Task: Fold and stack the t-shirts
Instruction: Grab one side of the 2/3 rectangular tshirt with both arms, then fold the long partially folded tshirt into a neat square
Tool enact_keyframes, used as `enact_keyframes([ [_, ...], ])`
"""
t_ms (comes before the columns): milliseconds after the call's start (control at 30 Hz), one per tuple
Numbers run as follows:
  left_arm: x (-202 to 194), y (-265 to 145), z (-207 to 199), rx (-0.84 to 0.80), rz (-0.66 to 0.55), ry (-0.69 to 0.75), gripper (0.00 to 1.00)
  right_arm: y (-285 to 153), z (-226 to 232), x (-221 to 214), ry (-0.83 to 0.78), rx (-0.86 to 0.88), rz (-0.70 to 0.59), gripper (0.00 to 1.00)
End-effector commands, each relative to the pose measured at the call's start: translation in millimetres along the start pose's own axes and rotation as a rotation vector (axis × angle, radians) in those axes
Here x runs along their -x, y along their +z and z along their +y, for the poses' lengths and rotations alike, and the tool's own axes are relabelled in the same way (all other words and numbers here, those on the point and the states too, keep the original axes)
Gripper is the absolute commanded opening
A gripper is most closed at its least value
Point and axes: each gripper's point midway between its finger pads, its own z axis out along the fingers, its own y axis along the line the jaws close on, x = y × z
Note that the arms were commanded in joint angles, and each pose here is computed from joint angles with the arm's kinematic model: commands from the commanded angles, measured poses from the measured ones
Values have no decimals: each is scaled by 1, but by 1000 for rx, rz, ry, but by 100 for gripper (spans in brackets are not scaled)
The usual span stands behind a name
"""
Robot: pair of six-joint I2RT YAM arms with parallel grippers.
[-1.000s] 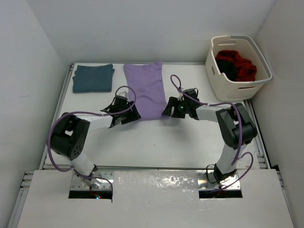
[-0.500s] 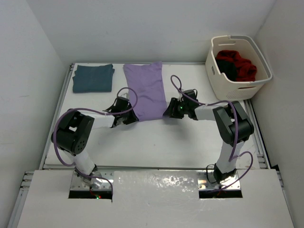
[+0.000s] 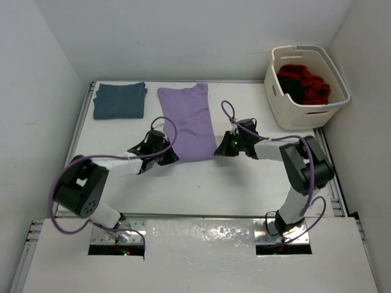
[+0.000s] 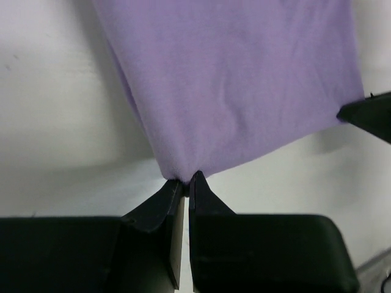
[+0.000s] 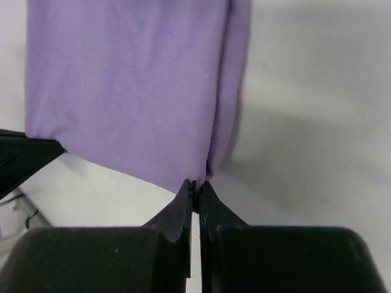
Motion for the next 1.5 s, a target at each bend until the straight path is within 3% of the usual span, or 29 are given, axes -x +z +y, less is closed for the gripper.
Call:
enact_keyframes([
  [0, -5, -25, -16, -50, -4, 68, 0, -28, 23, 3, -79, 72, -13, 0],
  [133, -22, -51, -27, -113, 63, 88, 0, -52, 31, -27, -75, 121, 31, 0],
  [300, -18, -90, -52, -217, 47, 114, 0, -95, 47, -20, -191, 79, -26, 0],
  [433, 5, -118, -75, -303, -55, 127, 0, -114, 71, 5, -208, 111, -115, 0],
  [600, 39, -126, -83, -270, -173, 130, 0, -117, 90, 34, -203, 143, -185, 0],
  [800, 98, -120, -90, -213, -344, 115, 0, -115, 123, 98, -255, 159, -288, 0],
  [1167, 172, -80, -60, -105, -385, 67, 0, -63, 115, 173, -239, 70, -295, 0],
  [1467, 215, -31, -44, -86, -345, 47, 0, -28, 95, 223, -216, 12, -333, 0],
])
